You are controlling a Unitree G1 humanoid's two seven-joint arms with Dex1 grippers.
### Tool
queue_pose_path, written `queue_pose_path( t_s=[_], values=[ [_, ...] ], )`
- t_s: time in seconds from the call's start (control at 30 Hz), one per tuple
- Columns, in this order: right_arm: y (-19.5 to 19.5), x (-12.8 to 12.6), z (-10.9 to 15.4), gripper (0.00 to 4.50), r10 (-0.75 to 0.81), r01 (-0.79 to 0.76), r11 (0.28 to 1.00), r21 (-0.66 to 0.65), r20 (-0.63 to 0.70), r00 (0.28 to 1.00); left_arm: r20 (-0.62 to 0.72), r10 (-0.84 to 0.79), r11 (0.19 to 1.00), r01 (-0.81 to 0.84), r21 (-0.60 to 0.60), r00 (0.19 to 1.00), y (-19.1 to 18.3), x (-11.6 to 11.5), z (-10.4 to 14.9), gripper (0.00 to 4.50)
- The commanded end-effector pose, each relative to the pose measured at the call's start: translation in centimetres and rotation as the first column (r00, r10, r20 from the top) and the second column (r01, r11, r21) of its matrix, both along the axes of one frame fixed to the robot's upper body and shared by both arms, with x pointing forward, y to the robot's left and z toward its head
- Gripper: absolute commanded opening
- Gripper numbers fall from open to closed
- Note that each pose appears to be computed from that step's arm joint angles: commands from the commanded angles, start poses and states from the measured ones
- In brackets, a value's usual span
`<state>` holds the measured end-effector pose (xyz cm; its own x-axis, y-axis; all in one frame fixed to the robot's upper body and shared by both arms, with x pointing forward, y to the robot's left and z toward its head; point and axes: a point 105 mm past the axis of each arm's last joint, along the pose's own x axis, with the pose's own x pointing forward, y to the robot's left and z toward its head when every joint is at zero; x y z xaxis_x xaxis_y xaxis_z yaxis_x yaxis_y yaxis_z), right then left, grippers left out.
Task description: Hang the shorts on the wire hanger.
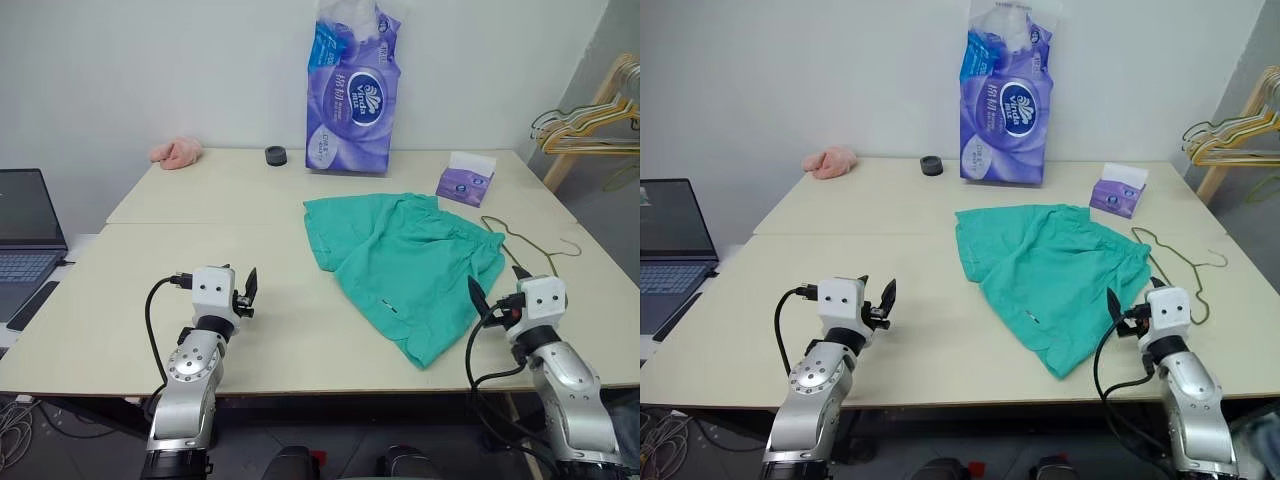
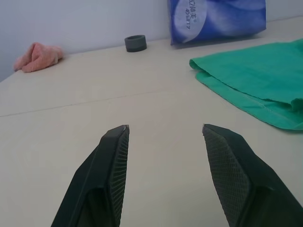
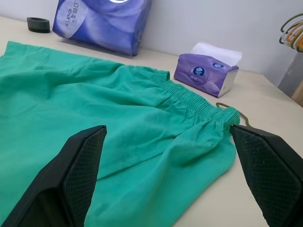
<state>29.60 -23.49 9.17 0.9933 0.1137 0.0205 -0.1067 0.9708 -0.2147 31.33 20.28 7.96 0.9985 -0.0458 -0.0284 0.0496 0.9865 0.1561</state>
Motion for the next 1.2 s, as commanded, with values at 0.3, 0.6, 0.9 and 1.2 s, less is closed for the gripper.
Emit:
queue_pose_path(
  t_s=[0.3, 0.6, 0.9, 1.2],
  values=[
    [0.4, 0.0, 2.0, 4.44, 0.006, -0.006, 1.0, -0.012, 0.057, 0.998, 0.083, -0.024, 1.0, 0.024, -0.006, 0.996, -0.5, 0.4, 2.0, 2.61],
    [0.6, 0.0, 2.1, 4.44, 0.009, -0.008, 1.0, -0.012, 0.058, 0.998, 0.079, -0.032, 0.999, 0.032, -0.001, 0.996, -0.7, 0.4, 2.0, 2.61],
    [0.5, 0.1, 1.8, 4.44, 0.006, -0.006, 1.0, 0.001, 0.057, 0.998, 0.086, -0.033, 0.999, 0.033, 0.002, 0.996, -0.7, 0.4, 2.1, 2.61],
    [0.3, -0.3, 2.2, 4.5, 0.018, -0.016, 1.0, -0.023, 0.057, 0.998, 0.072, -0.343, 0.934, 0.349, -0.08, 0.936, -4.5, -0.4, 2.4, 3.13]
  ],
)
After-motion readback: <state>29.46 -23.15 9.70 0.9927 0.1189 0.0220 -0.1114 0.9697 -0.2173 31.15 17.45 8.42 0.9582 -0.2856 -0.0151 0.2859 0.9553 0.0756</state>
